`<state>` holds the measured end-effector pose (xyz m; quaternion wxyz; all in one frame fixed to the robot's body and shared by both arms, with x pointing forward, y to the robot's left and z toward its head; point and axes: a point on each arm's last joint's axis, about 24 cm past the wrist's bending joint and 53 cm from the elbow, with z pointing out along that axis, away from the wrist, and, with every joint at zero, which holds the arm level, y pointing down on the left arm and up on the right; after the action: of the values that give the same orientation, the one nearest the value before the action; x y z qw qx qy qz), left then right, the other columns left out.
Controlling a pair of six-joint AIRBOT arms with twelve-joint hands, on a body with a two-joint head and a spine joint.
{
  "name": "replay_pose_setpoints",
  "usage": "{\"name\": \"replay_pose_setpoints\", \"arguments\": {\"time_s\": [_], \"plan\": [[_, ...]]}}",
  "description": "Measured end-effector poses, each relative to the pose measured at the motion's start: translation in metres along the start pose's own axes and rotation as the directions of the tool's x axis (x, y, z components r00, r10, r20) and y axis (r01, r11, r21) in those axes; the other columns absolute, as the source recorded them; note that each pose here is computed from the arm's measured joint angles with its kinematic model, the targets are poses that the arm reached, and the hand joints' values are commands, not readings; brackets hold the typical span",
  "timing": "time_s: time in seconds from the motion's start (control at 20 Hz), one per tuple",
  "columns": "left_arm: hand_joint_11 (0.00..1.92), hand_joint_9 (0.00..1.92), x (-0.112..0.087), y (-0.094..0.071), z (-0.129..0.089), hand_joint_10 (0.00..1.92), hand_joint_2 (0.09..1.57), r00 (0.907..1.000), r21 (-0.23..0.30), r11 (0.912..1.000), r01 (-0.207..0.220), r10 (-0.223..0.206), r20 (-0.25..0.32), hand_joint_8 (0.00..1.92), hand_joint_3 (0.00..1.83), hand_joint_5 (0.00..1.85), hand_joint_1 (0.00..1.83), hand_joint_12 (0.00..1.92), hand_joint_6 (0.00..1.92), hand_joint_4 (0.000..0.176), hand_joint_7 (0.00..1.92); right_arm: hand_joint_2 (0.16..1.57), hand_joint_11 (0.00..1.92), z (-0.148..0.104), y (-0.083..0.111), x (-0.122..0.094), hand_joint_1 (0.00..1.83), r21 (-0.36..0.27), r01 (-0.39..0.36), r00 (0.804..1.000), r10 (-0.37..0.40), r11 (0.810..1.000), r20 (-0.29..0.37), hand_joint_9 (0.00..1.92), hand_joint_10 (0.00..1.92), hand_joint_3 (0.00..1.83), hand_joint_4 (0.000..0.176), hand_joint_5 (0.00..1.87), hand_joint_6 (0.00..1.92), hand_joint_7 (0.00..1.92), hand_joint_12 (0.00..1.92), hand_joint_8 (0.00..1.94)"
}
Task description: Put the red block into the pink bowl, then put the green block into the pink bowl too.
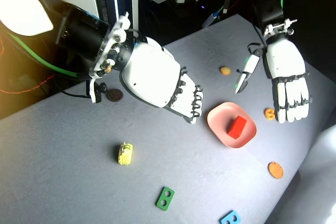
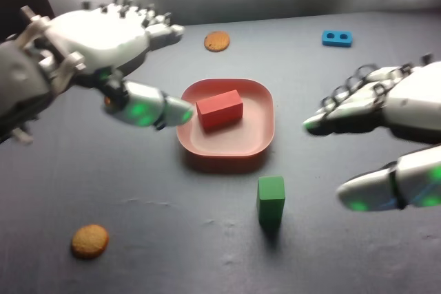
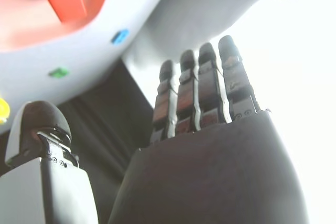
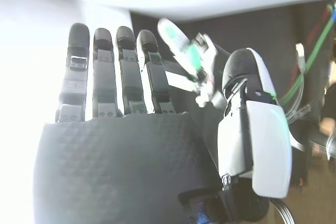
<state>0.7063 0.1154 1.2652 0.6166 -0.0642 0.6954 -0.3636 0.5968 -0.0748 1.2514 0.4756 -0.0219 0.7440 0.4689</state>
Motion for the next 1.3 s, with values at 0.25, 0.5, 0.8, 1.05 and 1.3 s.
{"name": "replay_pose_setpoints", "arguments": {"time_s": [0.25,0.5,0.8,1.05,1.3], "plan": [[0.0,0.08,0.013,0.019,-0.04,0.0,1.14,0.9907,0.001,0.9973,-0.073,0.073,-0.115,0.0,0.0,0.15,0.19,0.14,0.0,0.0,0.11,1.03,0.0,0.033,-0.007,-0.004,0.23,0.007,-0.157,0.987,0.156,0.988,0.023,0.06,0.01,0.0,0.017,0.26,0.0,0.14,0.14,0.0],[0.0,0.04,0.023,0.035,-0.083,0.0,1.15,0.975,0.016,0.9934,-0.113,0.114,-0.191,0.01,0.0,0.13,0.17,0.03,0.0,0.0,0.09,0.8,0.0,0.047,0.011,-0.012,0.27,-0.071,-0.281,0.955,0.287,0.957,0.082,0.0,0.0,0.0,0.172,0.3,0.0,0.0,0.0,0.0],[0.0,0.18,0.039,-0.002,-0.105,0.01,1.1,0.9524,0.229,0.9628,-0.144,0.197,-0.232,0.01,0.0,0.23,0.23,0.35,0.01,0.0,0.23,0.76,0.0,0.05,-0.001,-0.011,0.49,-0.063,-0.291,0.944,0.298,0.955,0.142,0.0,0.0,0.0,0.176,0.6,0.02,0.0,0.0,0.0],[0.0,0.14,0.055,-0.041,-0.131,0.0,1.11,0.9258,0.415,0.9002,-0.131,0.261,-0.273,0.0,0.0,0.2,0.26,0.3,0.0,0.0,0.18,0.72,0.0,0.052,-0.016,-0.014,0.75,-0.047,-0.337,0.914,0.339,0.94,0.225,0.0,0.0,0.0,0.149,0.75,0.04,0.07,0.0,0.02],[0.0,0.08,0.071,-0.058,-0.146,0.0,1.1,0.9006,0.5,0.8567,-0.128,0.312,-0.303,0.0,0.0,0.13,0.28,0.2,0.0,0.0,0.11,0.7,0.0,0.061,-0.005,-0.006,0.82,-0.071,-0.321,0.916,0.329,0.944,0.23,0.0,0.0,0.0,0.126,0.8,0.04,0.08,0.0,0.01]]}}
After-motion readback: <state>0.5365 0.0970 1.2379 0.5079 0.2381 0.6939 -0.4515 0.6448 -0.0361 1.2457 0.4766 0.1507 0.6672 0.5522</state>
